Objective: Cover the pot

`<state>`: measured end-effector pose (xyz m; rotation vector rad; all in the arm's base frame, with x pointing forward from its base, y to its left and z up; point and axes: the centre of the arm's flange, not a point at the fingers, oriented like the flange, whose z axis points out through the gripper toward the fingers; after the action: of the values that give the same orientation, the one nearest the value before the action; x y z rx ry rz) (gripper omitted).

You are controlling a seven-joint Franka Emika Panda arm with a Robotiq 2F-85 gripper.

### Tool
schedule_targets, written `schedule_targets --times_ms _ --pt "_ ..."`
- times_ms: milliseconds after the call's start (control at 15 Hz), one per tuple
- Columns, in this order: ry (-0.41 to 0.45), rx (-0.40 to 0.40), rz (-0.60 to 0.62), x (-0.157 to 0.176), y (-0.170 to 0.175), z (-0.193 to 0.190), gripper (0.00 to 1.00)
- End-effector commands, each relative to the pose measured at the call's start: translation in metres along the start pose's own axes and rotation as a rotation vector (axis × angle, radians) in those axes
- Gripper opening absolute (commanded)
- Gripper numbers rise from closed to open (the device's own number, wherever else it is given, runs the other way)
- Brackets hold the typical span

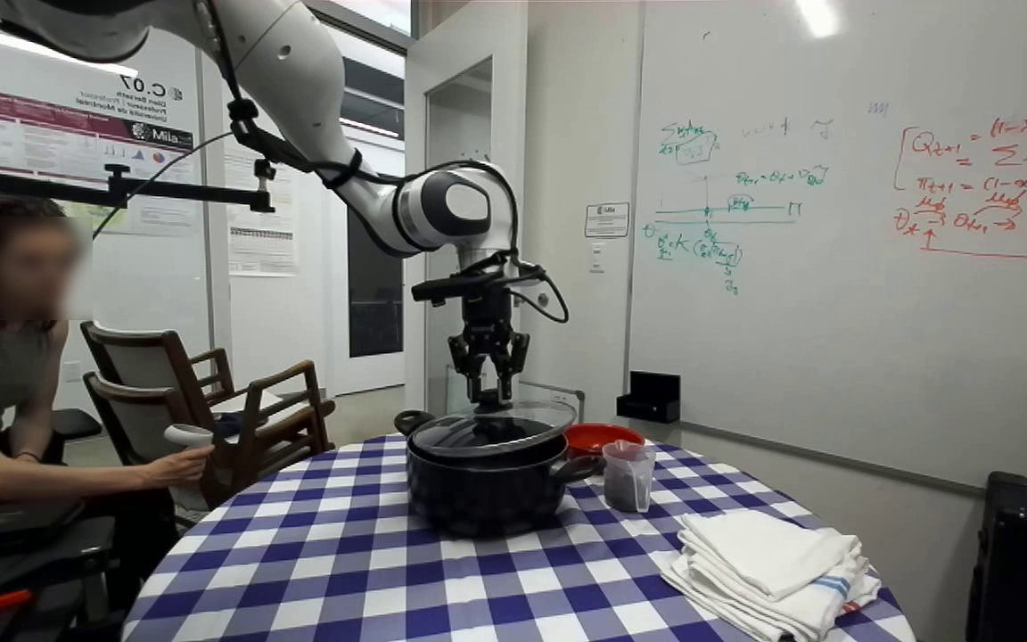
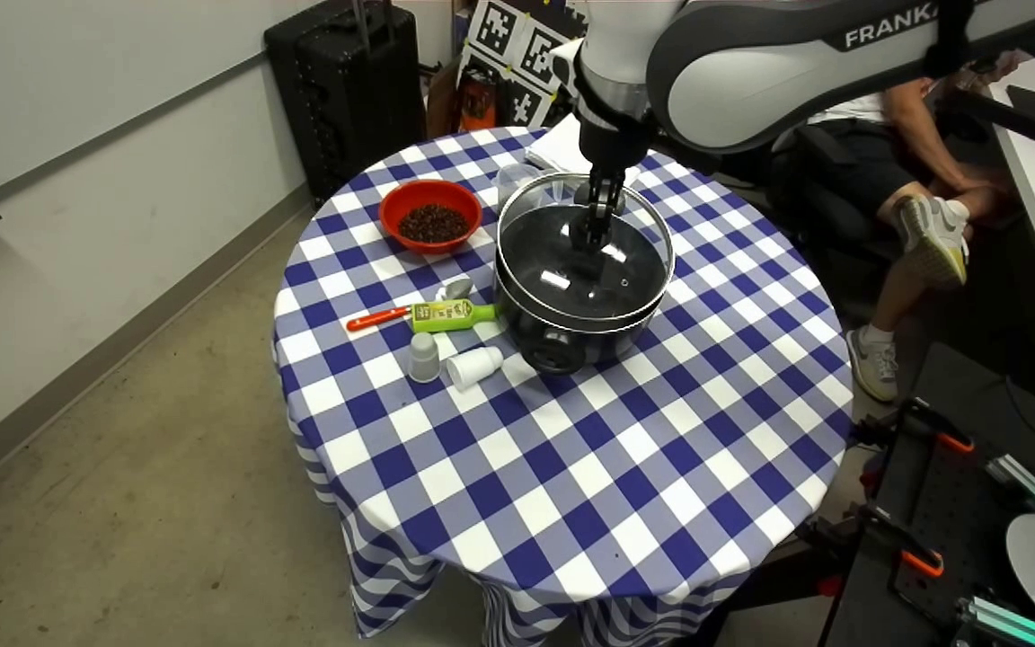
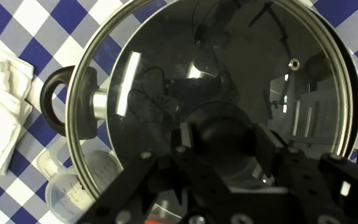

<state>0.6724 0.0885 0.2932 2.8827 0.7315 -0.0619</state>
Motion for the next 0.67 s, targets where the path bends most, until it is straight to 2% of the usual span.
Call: schedule_targets --times_ms 0,600 --pt "0.03 0.023 0.02 -0.0079 -0.0067 -0.0203 0.25" --pt "0.024 0.04 0.034 -0.0096 -0.006 -0.0112 0.25"
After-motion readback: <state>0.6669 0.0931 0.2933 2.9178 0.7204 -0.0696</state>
